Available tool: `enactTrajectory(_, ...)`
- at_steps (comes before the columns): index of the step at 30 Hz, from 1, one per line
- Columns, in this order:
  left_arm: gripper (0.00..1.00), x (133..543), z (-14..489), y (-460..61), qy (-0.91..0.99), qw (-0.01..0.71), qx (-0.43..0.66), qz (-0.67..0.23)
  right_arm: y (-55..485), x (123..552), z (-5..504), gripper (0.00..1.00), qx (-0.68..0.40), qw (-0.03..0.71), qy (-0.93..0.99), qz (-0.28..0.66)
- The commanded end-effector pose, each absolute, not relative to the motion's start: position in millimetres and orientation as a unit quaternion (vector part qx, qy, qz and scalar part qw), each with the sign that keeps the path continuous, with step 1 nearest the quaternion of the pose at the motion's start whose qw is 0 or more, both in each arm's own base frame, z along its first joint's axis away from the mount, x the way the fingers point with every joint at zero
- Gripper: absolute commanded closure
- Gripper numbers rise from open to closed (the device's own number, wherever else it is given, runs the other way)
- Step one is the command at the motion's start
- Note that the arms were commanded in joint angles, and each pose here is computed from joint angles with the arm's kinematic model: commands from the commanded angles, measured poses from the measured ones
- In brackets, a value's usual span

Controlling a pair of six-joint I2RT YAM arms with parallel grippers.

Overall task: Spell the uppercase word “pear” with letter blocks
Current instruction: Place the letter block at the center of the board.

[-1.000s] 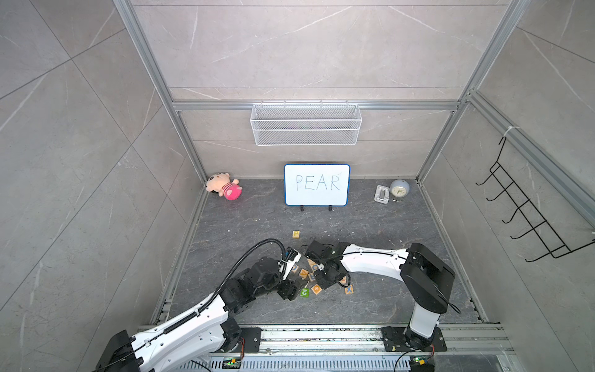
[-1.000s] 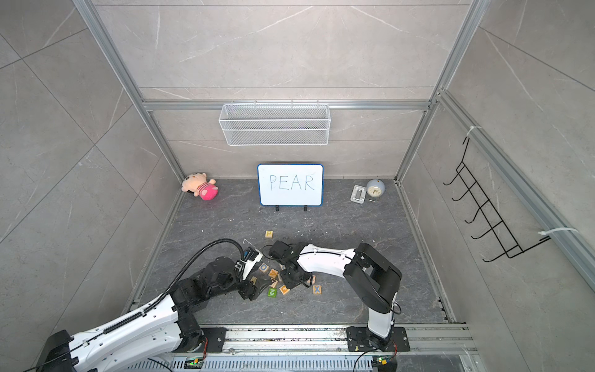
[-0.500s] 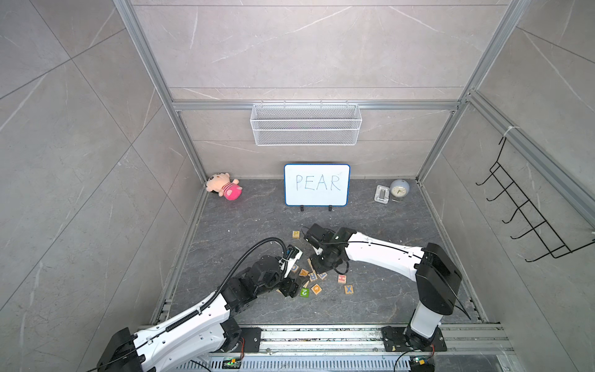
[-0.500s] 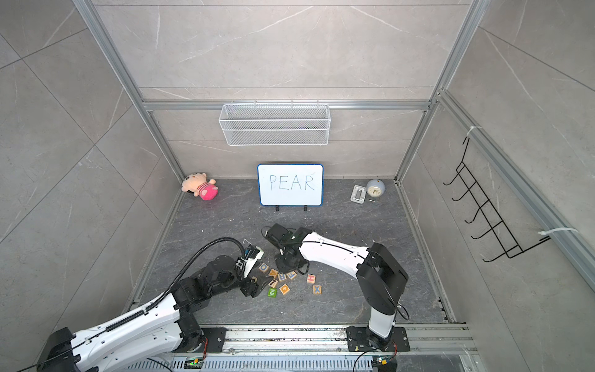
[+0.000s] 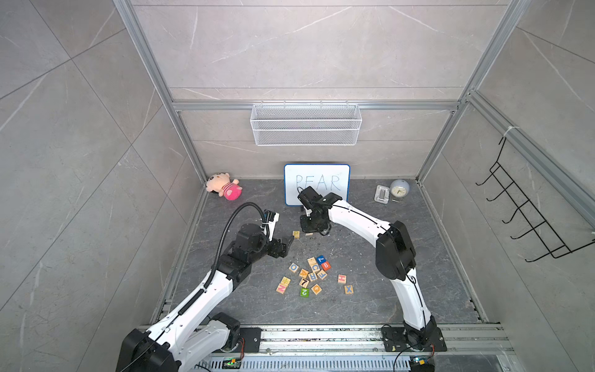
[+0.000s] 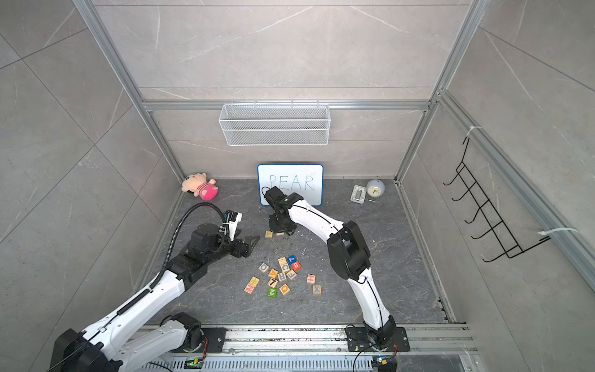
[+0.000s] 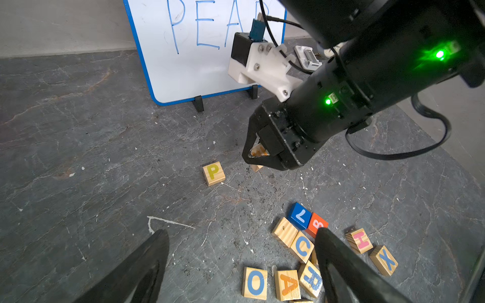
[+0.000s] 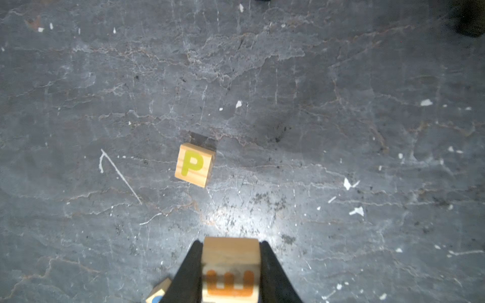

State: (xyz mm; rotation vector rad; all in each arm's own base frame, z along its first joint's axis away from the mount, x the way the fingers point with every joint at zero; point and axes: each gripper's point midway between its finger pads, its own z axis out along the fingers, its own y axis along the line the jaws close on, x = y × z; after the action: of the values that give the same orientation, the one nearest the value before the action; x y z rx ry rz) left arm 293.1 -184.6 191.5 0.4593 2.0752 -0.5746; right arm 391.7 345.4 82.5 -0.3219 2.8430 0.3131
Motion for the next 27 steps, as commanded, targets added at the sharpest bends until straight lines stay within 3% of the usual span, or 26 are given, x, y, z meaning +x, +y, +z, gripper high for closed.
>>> enactTrajectory(1, 0.11, 305, 195, -190, 0.838, 0.437, 0.2, -0.257, 344, 393, 70, 0.75, -0.1, 0.112, 0.985, 0.084)
enactTrajectory(10, 0.11, 332, 174, -196, 0.853, 0.406, 0.188, -0.268, 340, 409, 43, 0.74, -0.079, 0.104, 0.99, 0.045)
enactTrajectory(19, 0.12, 333, 167, -206, 0.851, 0.391, 0.199, -0.288, 335, 411, 27, 0.74, -0.065, 0.105, 0.992, 0.029)
enactTrajectory(27, 0.12, 327, 170, -207, 0.846, 0.394, 0.205, -0.295, 336, 415, 26, 0.42, -0.068, 0.107, 0.991, 0.032)
